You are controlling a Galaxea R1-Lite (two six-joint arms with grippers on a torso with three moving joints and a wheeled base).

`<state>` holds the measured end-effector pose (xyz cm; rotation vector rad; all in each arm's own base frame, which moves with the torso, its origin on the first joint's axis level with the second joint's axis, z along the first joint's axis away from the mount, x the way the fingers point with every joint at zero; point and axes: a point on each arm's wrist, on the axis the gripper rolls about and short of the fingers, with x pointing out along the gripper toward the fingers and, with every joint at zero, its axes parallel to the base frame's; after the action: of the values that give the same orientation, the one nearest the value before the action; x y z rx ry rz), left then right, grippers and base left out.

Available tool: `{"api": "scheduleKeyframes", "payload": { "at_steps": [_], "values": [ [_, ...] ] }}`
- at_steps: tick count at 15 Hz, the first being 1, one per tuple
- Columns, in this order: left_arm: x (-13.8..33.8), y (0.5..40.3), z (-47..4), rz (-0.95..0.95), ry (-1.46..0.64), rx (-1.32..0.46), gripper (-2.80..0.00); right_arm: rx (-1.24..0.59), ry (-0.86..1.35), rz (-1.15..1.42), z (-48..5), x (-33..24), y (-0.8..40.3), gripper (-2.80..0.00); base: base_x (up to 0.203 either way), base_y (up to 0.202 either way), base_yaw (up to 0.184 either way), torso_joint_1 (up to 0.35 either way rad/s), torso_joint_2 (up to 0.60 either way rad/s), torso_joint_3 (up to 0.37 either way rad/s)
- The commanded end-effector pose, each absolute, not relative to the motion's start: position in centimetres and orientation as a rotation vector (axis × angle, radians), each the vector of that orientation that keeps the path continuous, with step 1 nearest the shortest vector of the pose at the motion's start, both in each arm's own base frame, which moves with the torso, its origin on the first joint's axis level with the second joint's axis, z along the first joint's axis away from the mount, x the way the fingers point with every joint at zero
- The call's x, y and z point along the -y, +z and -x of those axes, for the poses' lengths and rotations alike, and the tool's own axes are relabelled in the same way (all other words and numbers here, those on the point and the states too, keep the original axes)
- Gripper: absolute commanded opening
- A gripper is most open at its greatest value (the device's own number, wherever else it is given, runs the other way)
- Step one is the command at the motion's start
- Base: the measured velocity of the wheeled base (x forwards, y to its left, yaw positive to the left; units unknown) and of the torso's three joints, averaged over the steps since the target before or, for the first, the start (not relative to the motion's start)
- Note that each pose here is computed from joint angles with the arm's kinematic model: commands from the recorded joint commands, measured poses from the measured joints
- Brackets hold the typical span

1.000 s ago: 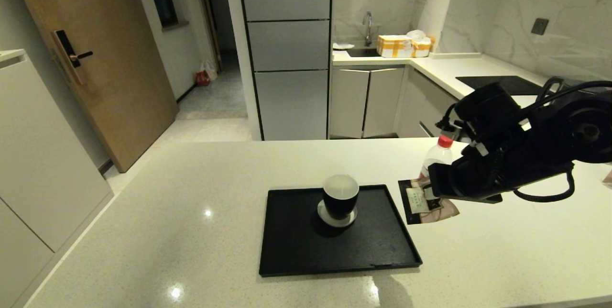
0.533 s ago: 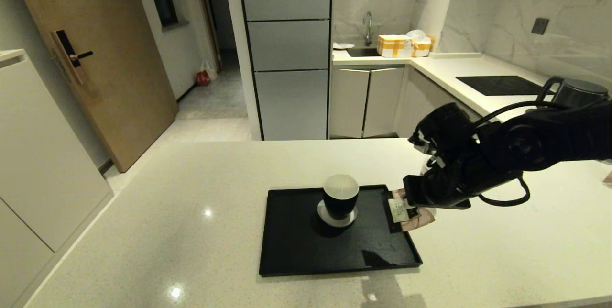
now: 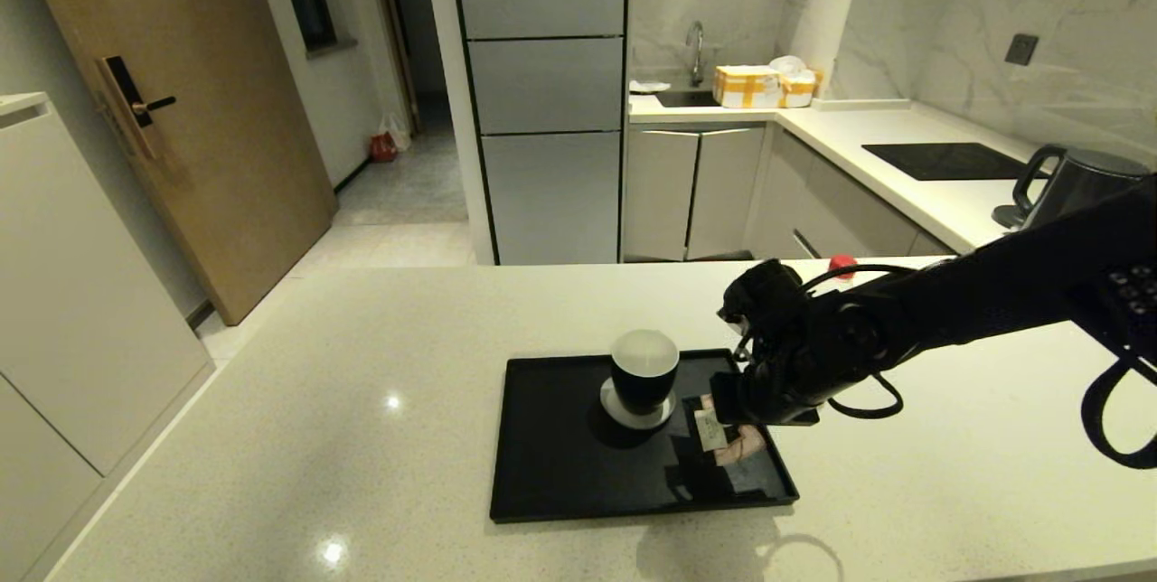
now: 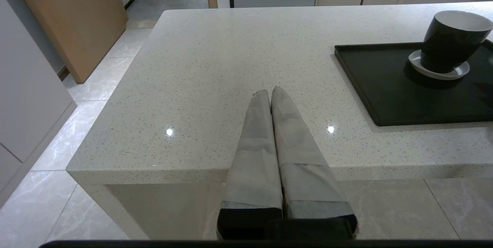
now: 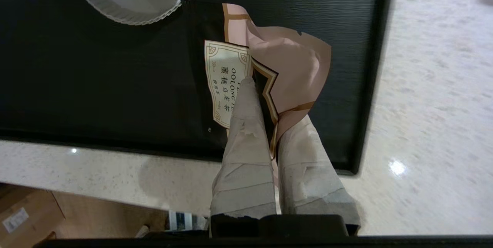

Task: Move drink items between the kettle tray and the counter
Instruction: Return the tea bag to its original position

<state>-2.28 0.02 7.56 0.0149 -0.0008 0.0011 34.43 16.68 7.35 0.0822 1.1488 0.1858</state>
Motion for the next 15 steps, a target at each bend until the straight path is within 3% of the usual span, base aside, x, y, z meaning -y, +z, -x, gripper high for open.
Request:
{"api": "scheduleKeyframes", "payload": {
  "at_steps": [1, 13, 14, 15],
  "values": [
    [-0.02, 7.52, 2.28, -0.015, 0.002, 0.002, -2.8, -1.191, 0.17, -0.072, -34.84, -16.86, 5.48, -2.8, 0.0, 0.0, 0.0, 0.0, 0.0, 0.0],
    [-0.02, 7.52, 2.28, -0.015, 0.002, 0.002, -2.8, -1.187, 0.137, -0.072, -35.3, -16.31, 5.2, -2.8, 0.0, 0.0, 0.0, 0.0, 0.0, 0.0],
    [-0.02, 7.52, 2.28, -0.015, 0.002, 0.002, -2.8, -1.184, 0.134, -0.07, -35.29, -16.29, 5.23, 0.0, 0.0, 0.0, 0.0, 0.0, 0.0, 0.0],
    [-0.02, 7.52, 2.28, -0.015, 0.002, 0.002, -2.8, -1.18, 0.137, -0.075, -35.32, -16.31, 5.39, 0.0, 0.0, 0.0, 0.0, 0.0, 0.0, 0.0]
  ]
}}
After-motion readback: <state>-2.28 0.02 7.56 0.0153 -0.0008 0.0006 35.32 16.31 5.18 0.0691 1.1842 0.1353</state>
